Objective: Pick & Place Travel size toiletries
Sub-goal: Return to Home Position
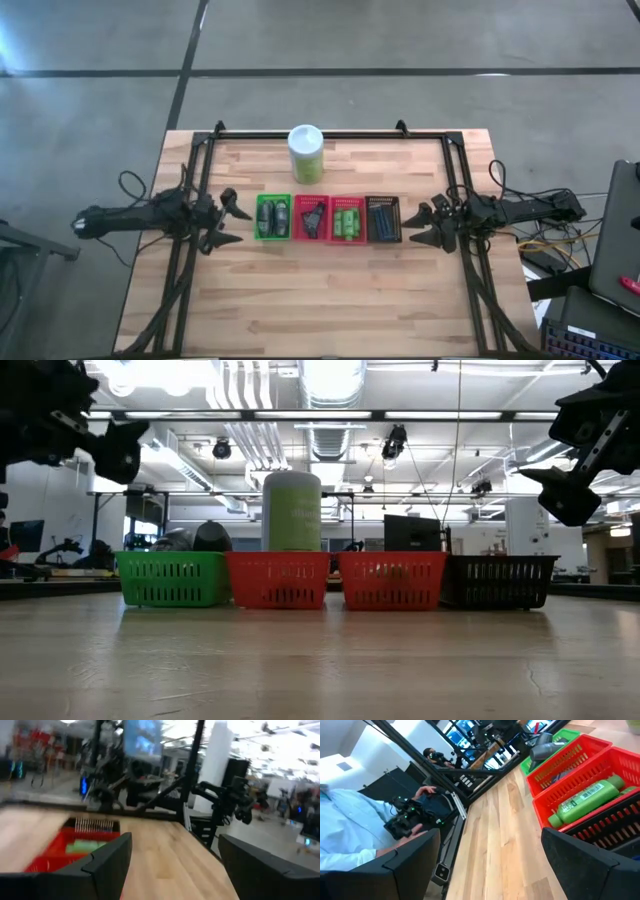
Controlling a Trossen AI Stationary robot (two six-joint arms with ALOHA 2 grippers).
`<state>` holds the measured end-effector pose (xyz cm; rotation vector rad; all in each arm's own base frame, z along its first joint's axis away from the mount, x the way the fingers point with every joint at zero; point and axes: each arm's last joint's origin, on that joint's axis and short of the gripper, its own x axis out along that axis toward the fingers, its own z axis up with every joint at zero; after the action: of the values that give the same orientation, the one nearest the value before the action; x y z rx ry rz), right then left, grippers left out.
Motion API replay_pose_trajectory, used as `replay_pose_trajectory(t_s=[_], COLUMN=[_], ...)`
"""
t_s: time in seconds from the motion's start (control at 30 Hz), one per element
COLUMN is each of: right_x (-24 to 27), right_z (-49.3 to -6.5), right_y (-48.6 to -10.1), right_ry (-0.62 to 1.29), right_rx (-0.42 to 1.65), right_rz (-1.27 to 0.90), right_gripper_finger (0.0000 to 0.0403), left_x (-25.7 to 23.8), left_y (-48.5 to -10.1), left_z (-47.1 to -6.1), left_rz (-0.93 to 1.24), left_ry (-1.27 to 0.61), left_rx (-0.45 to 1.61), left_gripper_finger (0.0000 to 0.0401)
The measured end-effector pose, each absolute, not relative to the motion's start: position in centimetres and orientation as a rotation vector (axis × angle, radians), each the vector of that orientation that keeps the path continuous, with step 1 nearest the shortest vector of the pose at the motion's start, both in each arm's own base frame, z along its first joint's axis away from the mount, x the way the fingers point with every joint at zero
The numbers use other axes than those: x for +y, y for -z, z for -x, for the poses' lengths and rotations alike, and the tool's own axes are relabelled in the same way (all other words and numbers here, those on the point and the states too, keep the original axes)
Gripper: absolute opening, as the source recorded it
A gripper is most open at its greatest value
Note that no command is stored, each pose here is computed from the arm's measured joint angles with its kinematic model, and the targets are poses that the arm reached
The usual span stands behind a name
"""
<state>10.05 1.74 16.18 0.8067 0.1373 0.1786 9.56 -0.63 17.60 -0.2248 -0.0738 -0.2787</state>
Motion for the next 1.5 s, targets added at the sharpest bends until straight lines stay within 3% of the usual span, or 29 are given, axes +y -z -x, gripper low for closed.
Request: replay_pose_trajectory(t_s=[0.27, 0.47, 0.67, 0.9, 1.5], right_x=[1.7, 1.7, 1.7, 1.7, 1.7], right_z=[-10.1, -10.1, -10.1, -10.1, -10.1], right_y=[-16.1, -16.1, -16.1, -16.1, -16.1], right_ry=[-0.166, -0.167, -0.167, -0.167, -0.168], right_rx=[0.149, 0.148, 0.148, 0.148, 0.149], right_rz=[-0.805, -0.805, -0.805, -0.805, -0.805], right_gripper_finger=[0.0325, 0.0335, 0.0354, 0.0358, 0.031], left_x=[-0.3, -0.2, 0.1, -0.1, -0.1], left_y=[-17.2, -17.0, -16.6, -16.6, -16.7], left_z=[-9.6, -9.6, -9.7, -9.7, -9.7], left_rz=[0.16, -0.071, 0.004, -0.032, -0.026], left_ry=[0.277, 0.207, 0.001, 0.014, 0.008], left_rx=[-0.046, -0.056, -0.006, -0.006, -0.026], left_gripper_finger=[0.0301, 0.03, 0.0301, 0.0301, 0.0301])
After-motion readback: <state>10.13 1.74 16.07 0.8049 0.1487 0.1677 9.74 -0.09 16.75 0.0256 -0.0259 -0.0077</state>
